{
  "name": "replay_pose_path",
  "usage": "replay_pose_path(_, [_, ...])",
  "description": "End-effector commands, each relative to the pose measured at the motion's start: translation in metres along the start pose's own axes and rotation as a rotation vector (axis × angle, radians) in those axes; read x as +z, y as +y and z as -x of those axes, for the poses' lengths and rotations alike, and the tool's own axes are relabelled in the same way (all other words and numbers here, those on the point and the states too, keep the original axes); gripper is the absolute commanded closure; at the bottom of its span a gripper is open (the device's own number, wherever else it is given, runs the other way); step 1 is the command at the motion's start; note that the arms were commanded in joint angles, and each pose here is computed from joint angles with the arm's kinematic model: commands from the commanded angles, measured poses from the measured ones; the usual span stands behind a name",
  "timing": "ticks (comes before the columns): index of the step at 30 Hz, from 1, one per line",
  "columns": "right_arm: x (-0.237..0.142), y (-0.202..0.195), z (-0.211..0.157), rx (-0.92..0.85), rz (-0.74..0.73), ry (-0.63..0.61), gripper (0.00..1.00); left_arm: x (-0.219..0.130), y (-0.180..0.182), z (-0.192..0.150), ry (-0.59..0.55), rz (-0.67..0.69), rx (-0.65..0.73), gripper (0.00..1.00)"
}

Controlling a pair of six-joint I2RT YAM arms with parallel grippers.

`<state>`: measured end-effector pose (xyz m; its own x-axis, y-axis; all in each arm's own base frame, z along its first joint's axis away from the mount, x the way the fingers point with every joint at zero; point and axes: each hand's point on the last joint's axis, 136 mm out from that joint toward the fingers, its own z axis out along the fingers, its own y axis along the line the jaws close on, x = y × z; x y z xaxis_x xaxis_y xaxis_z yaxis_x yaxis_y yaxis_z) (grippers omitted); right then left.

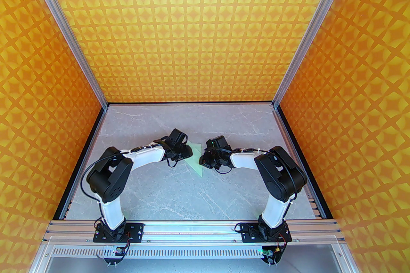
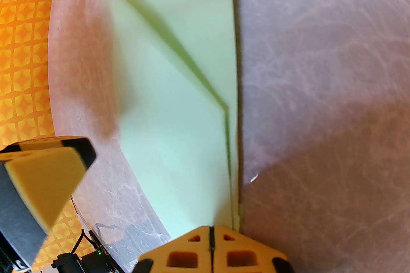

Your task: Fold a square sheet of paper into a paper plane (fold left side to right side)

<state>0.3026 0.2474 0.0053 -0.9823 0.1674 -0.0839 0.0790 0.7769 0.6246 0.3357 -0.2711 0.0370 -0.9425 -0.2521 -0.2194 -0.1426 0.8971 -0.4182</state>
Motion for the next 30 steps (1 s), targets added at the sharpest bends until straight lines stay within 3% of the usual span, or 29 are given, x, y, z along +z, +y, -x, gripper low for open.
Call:
replay_pose_path(1, [0.005,-0.033,-0.018,0.058,-0.110,0.041,0.94,0.011,0.018,-0.012,0.039,0.085,-0.028,0.56])
replay_pose_path(6, [0.005,-0.033,-0.019,0.059,-0.111,0.040,0.94,0.019,0.023,-0.018,0.069,0.115,-0.054,0.56])
replay_pose_path(20, [0.007,-0.036,-0.022,0.064,-0.113,0.048,0.95,0.028,-0.021,-0.009,0.063,-0.083,-0.096,0.56])
replay_pose_path(30, [0.007,-0.035,-0.021,0.061,-0.113,0.049,0.95,0.022,-0.029,-0.005,0.012,-0.167,-0.106,0.56])
